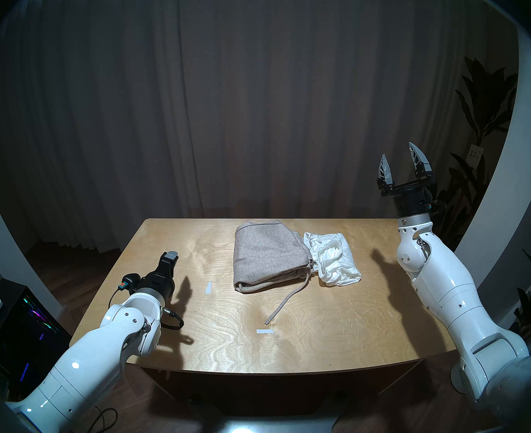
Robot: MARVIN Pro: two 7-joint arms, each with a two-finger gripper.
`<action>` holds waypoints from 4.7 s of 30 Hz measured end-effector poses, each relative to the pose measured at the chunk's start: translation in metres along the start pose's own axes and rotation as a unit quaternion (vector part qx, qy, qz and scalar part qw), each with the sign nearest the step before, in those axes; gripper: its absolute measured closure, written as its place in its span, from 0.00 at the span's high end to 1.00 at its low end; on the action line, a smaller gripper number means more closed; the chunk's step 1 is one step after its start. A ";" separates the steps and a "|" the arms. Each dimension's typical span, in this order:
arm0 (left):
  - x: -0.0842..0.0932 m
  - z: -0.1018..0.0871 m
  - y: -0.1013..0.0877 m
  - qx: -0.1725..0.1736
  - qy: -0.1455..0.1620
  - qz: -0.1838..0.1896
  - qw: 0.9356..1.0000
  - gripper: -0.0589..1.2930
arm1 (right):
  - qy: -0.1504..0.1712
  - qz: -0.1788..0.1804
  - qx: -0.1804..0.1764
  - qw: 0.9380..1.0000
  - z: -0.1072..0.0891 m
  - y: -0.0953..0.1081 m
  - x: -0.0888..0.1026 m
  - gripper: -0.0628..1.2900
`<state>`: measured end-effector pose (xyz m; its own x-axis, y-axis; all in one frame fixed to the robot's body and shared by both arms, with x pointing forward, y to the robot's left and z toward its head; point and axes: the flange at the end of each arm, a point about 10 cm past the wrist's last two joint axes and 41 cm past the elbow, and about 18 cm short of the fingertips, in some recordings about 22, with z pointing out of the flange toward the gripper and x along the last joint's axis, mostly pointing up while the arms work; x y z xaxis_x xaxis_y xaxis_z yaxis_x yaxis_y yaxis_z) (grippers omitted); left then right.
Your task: Fold pants twice and stack them
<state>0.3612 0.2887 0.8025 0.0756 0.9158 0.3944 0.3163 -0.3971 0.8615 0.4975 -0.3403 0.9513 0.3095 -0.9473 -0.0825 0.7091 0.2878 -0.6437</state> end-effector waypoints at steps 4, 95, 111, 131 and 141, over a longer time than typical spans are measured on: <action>0.000 0.000 0.000 0.000 0.000 0.000 1.000 0.96 | 0.042 -0.003 0.003 0.999 0.002 0.003 0.003 0.95; -0.016 -0.007 0.016 -0.056 -0.065 0.033 0.996 0.96 | -0.217 -0.472 -0.175 0.836 -0.020 -0.019 0.064 0.95; -0.015 -0.002 0.022 -0.064 -0.063 0.033 0.995 0.96 | -0.284 -0.477 -0.151 0.818 -0.034 -0.007 0.063 0.95; -0.022 0.005 0.024 -0.065 -0.084 0.037 0.994 0.96 | -0.468 -0.549 -0.146 0.677 -0.080 -0.018 0.065 0.95; -0.022 0.009 0.026 -0.068 -0.086 0.038 0.993 0.96 | -0.431 -0.616 -0.142 0.644 -0.054 -0.032 0.074 0.95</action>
<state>0.3765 0.2589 0.8138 0.2592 0.8748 0.4094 0.1742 -0.4593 0.8710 0.4631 -0.4269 0.9244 -0.0533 0.0343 0.9980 0.6464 -0.7606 0.0606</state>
